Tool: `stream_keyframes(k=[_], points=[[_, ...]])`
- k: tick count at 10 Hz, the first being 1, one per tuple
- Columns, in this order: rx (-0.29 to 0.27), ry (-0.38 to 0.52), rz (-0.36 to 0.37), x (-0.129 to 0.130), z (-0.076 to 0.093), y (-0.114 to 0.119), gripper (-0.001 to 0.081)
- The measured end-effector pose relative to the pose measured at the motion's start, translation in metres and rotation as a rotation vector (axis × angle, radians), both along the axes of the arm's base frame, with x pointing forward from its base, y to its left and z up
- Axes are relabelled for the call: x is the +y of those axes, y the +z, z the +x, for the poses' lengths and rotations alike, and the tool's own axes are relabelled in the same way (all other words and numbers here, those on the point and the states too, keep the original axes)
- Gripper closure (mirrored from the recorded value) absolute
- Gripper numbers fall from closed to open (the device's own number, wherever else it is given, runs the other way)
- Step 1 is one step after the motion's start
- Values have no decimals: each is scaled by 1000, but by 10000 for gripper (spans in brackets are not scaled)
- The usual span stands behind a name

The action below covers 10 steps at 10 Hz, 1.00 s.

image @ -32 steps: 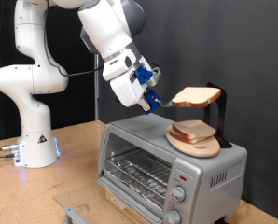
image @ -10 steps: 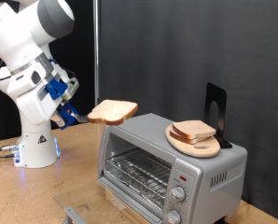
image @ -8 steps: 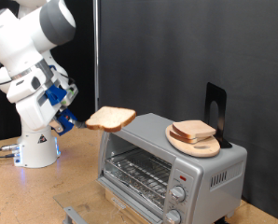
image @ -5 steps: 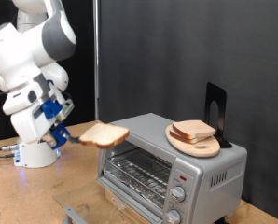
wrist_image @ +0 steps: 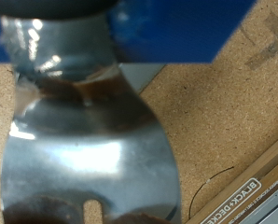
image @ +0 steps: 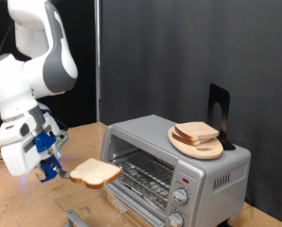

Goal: Make a piece of toast with the oven

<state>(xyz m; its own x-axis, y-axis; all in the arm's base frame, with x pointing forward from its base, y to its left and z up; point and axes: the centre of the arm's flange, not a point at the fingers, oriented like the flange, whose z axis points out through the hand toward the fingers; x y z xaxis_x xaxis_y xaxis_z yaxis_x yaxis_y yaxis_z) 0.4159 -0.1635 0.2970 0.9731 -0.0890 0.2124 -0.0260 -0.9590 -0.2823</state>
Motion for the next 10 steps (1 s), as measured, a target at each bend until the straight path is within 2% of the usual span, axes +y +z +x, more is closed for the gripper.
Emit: stream_keyframes(k=[4,10], points=[[18,3,3,11,1,-4,413],[39,59,-22,71,11,-11,413]])
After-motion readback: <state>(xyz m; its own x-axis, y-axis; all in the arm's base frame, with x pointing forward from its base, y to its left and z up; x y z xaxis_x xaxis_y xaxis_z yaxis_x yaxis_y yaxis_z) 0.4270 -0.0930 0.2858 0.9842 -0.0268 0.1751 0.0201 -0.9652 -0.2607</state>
